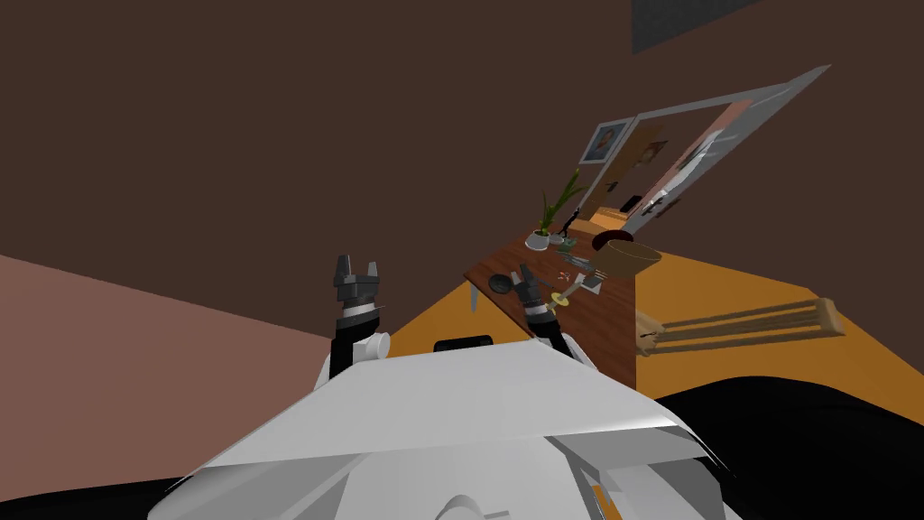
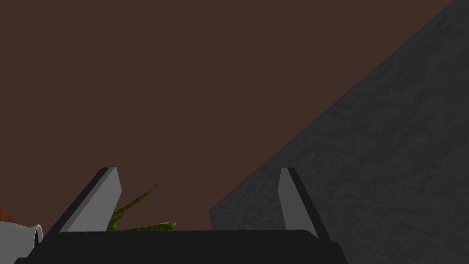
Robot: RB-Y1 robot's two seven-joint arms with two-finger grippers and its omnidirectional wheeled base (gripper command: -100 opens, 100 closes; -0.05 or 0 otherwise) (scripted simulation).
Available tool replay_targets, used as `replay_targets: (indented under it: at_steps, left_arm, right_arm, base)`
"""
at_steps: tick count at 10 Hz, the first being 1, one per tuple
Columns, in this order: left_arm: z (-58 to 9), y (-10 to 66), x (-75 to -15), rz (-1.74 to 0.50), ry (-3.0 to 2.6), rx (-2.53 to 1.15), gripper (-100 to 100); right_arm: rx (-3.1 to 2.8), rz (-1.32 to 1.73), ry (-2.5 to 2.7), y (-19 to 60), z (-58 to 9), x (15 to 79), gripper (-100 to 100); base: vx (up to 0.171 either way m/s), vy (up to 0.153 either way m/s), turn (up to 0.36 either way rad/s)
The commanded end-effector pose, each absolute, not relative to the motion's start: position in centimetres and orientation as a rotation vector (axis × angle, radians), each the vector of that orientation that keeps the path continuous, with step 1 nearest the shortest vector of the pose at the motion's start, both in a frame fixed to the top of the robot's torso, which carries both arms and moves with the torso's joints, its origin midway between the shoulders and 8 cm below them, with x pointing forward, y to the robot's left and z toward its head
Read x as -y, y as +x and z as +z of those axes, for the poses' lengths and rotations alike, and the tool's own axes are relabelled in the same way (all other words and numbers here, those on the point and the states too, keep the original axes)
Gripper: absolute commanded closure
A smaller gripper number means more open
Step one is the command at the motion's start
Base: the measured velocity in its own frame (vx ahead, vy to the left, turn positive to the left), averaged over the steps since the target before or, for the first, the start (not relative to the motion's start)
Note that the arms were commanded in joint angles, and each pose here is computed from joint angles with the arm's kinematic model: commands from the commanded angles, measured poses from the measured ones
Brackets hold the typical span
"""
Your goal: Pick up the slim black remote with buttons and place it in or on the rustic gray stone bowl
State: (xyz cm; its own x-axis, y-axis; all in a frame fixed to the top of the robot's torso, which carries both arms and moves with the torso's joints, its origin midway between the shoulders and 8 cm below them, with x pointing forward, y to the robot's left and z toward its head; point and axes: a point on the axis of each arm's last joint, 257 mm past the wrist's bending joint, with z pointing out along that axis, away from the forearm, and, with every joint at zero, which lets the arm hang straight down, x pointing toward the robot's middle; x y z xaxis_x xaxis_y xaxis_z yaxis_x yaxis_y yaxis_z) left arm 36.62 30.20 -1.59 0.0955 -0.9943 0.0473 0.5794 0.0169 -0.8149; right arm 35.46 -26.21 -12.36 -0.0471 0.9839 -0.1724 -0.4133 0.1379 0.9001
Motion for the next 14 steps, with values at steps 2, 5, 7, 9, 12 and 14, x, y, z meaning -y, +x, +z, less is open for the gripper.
replay_targets:
  at_steps: [2, 5, 7, 9, 12, 14]
  left_arm:
    - [-1.6, 36.6, -30.2, -1.375, -0.804, -0.666, 0]
    - [-1.6, 36.6, -30.2, -1.375, -0.804, -0.666, 0]
    - [-1.6, 36.6, -30.2, -1.375, -0.804, -0.666, 0]
    - [-1.6, 36.6, -30.2, -1.375, -0.804, -0.666, 0]
    - [-1.6, 36.6, -30.2, -1.375, -0.804, -0.666, 0]
    - [-1.6, 36.6, -30.2, -1.375, -0.804, -0.666, 0]
  right_arm:
    - [-1.159, 1.247, 0.731, 35.2, -16.2, 26.7, -100]
    - [-1.334, 1.144, 0.707, 34.1, -21.4, 27.8, -100]
    - [-1.494, 1.043, 0.667, 32.5, -25.9, 29.0, -100]
    - [-1.605, 0.969, 0.651, 31.1, -29.3, 30.5, -100]
    - [-1.706, 0.899, 0.631, 29.5, -32.3, 32.0, -100]
    - [-1.797, 0.836, 0.601, 27.8, -34.6, 33.4, -100]
  base:
    - [0.046, 0.065, 0.101]
    - [0.038, 0.056, 0.116]
    - [0.040, 0.070, 0.148]
    - [0.040, 0.053, 0.088]
    - [0.039, 0.039, 0.086]
    - [0.040, 0.041, 0.098]
